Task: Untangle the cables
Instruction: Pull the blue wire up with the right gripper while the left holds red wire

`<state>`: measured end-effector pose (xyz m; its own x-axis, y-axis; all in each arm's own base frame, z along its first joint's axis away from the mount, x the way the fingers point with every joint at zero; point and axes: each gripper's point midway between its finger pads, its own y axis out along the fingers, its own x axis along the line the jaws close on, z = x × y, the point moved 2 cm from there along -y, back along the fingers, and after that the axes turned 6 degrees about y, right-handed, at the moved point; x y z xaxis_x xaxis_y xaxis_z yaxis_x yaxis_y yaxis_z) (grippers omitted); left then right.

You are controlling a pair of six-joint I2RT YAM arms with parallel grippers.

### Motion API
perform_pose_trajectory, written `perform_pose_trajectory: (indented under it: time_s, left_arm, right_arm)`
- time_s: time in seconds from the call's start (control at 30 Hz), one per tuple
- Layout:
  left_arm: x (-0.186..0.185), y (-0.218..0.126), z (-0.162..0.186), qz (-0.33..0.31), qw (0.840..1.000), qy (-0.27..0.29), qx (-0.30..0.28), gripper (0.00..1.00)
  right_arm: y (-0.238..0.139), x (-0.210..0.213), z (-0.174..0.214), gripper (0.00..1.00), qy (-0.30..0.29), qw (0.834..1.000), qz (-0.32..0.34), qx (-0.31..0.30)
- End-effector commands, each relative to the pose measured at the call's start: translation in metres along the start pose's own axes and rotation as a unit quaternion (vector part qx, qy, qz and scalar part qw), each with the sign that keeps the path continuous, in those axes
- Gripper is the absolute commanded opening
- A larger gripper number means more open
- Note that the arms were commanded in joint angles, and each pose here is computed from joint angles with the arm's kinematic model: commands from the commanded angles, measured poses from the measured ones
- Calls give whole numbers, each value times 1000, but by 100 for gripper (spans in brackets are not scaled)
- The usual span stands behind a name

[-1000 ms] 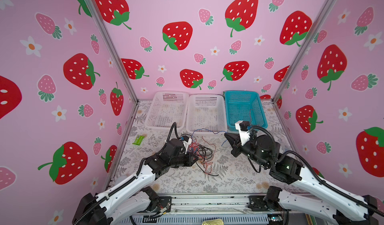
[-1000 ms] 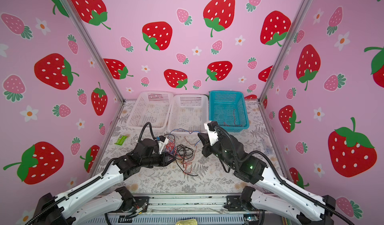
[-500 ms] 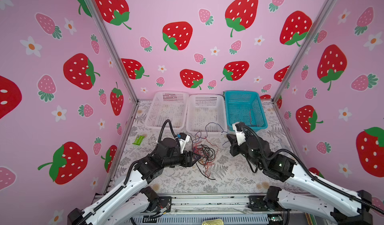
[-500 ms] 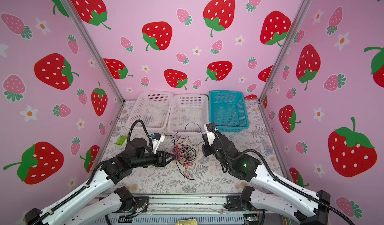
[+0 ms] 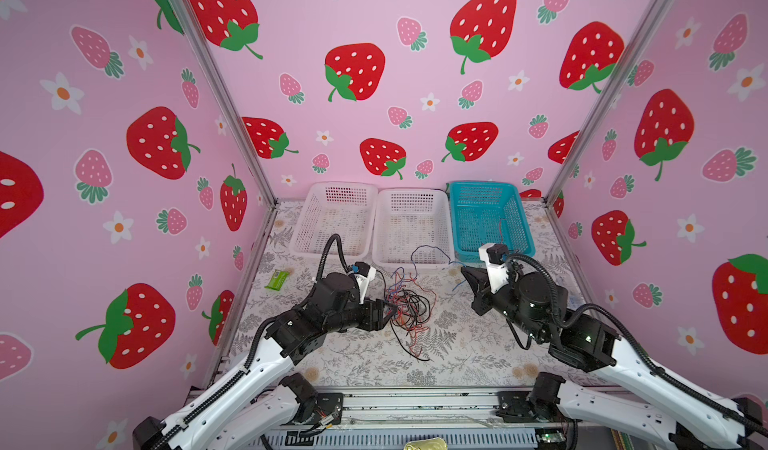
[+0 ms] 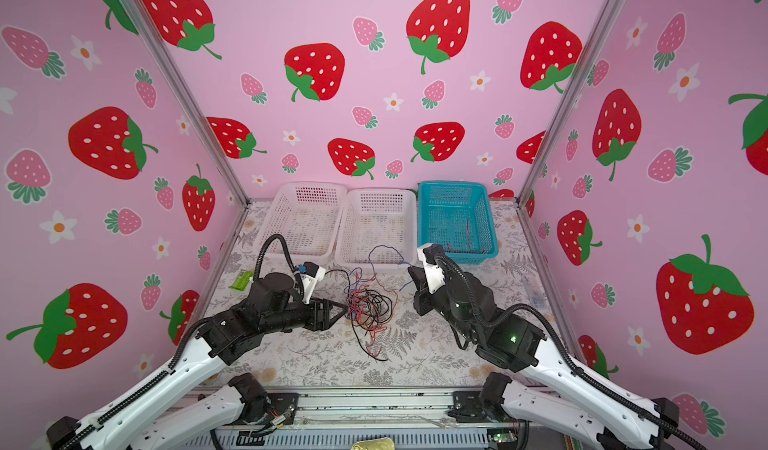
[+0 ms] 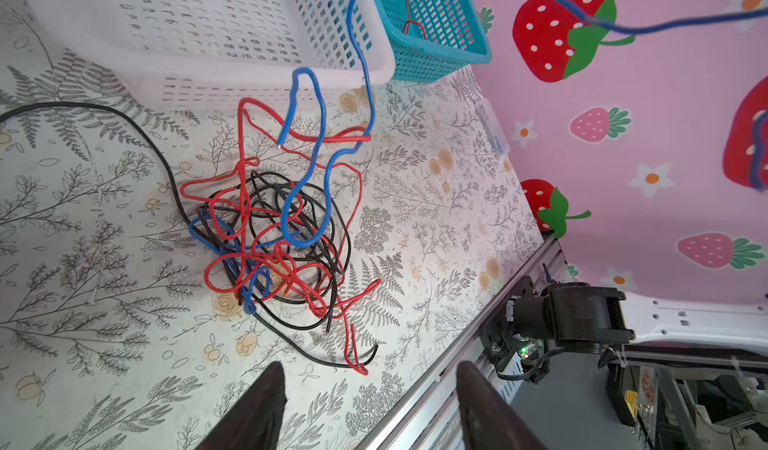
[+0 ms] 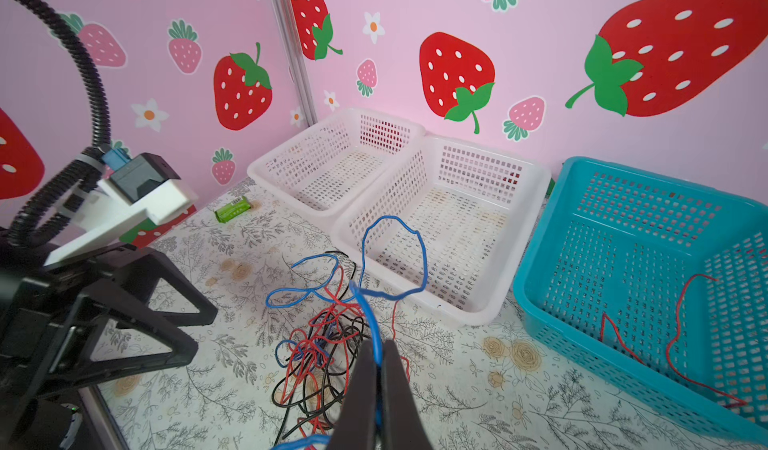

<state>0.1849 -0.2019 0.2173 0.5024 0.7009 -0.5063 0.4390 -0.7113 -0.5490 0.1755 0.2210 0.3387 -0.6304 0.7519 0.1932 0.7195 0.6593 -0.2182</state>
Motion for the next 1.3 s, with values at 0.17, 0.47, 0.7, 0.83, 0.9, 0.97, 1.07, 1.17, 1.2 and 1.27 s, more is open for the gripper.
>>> perform_pose_trajectory:
  time_s: [0.17, 0.47, 0.7, 0.83, 0.9, 0.97, 1.07, 1.17, 1.2, 1.27]
  left_arm:
    - [13, 7, 6, 5, 998, -27, -58, 67]
    - [13, -6, -5, 24, 989, -24, -145, 68]
    - [-1, -1, -12, 78, 983, -18, -165, 69]
    - [-6, 4, -16, 98, 980, -11, -174, 70]
    - [-5, 8, -18, 98, 979, -14, -180, 70]
    - [-6, 11, -20, 103, 978, -11, -184, 70]
    - [-8, 15, -23, 112, 976, -7, -188, 70]
    - [-13, 19, -26, 124, 973, -1, -194, 71]
    - [-14, 19, -27, 126, 972, 0, -197, 71]
    - [-16, 22, -30, 125, 972, 6, -199, 70]
  right_arm:
    - [-53, 16, -74, 0, 45, 992, -71, -98]
    - [-70, 37, -118, 0, 52, 984, -122, -118]
    - [-78, 55, -146, 0, 46, 977, -167, -128]
    - [-80, 65, -157, 0, 47, 972, -192, -131]
    - [-83, 69, -161, 0, 50, 968, -205, -136]
    - [-86, 72, -163, 0, 52, 965, -216, -139]
    - [-87, 77, -165, 0, 54, 962, -231, -138]
    - [-87, 81, -164, 0, 59, 958, -247, -136]
    - [-89, 83, -164, 0, 61, 956, -252, -137]
    - [-92, 84, -166, 0, 66, 953, -261, -142]
